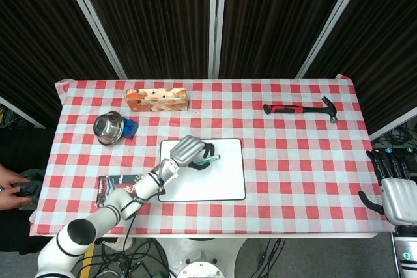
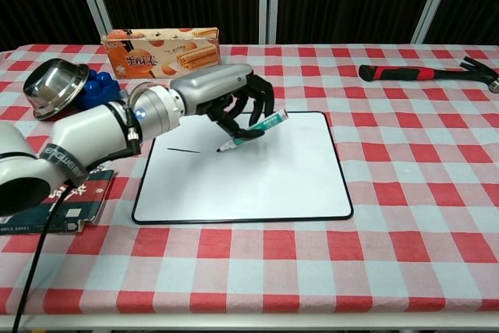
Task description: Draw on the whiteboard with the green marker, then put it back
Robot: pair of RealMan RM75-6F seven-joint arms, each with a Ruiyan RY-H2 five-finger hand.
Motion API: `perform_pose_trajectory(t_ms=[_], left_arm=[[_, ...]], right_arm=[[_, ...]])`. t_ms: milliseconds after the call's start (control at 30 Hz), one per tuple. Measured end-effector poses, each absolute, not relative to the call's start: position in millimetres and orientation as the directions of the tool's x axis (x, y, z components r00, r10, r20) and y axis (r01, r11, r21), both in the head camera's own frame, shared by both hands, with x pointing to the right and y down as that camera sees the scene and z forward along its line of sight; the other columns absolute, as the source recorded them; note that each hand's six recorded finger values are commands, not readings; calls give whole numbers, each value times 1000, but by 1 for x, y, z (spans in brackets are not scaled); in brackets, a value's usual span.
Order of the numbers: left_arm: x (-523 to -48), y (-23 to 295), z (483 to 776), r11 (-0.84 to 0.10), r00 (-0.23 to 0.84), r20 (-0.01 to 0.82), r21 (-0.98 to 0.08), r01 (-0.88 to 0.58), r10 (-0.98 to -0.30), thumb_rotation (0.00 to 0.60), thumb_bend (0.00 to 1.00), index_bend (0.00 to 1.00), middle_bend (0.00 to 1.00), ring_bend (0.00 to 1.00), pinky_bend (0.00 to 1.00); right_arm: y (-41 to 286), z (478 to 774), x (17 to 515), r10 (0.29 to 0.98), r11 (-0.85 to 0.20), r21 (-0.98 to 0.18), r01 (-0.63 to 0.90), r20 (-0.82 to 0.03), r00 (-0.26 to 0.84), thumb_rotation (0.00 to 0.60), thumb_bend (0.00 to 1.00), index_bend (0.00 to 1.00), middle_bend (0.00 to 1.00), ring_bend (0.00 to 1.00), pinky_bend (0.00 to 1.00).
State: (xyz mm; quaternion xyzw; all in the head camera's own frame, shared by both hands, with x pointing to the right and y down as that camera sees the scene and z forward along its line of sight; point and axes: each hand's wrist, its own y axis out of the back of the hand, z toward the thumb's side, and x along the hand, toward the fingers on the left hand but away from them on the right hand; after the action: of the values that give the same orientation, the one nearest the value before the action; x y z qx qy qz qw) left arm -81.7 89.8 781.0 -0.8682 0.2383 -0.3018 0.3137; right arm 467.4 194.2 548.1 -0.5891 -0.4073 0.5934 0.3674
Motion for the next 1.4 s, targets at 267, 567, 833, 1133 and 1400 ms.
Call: perform_pose_trajectory(t_ms=[267, 567, 833, 1133, 1400], left_arm=[[-83, 75, 767, -656, 711, 339, -720, -225, -616, 600, 410, 537, 592, 716, 952], [-119, 73, 781, -661, 645, 411, -724, -198, -644, 600, 412, 538, 592, 716, 952], [-130, 74, 787, -661, 628, 429, -726, -188, -650, 600, 412, 538, 592, 716, 951], [-144, 88, 794, -682, 609, 451, -700, -213, -653, 600, 413, 537, 592, 715, 945], [-154, 116, 784, -727, 617, 465, -629, -275, -635, 600, 414, 535, 589, 705, 946]], right_arm=[[195, 547, 470, 917, -396, -917, 47, -398, -31, 600, 152, 0, 70, 0, 0], [194, 553, 465, 911, -412, -910, 46, -413, -15, 600, 152, 0, 70, 0, 0], [192, 554, 459, 910, -415, -909, 41, -416, -8, 600, 152, 0, 70, 0, 0], [193, 555, 456, 907, -420, -907, 43, -420, 0, 600, 152, 0, 70, 0, 0], [190, 557, 449, 908, -420, -906, 50, -419, 34, 600, 151, 0, 70, 0, 0]])
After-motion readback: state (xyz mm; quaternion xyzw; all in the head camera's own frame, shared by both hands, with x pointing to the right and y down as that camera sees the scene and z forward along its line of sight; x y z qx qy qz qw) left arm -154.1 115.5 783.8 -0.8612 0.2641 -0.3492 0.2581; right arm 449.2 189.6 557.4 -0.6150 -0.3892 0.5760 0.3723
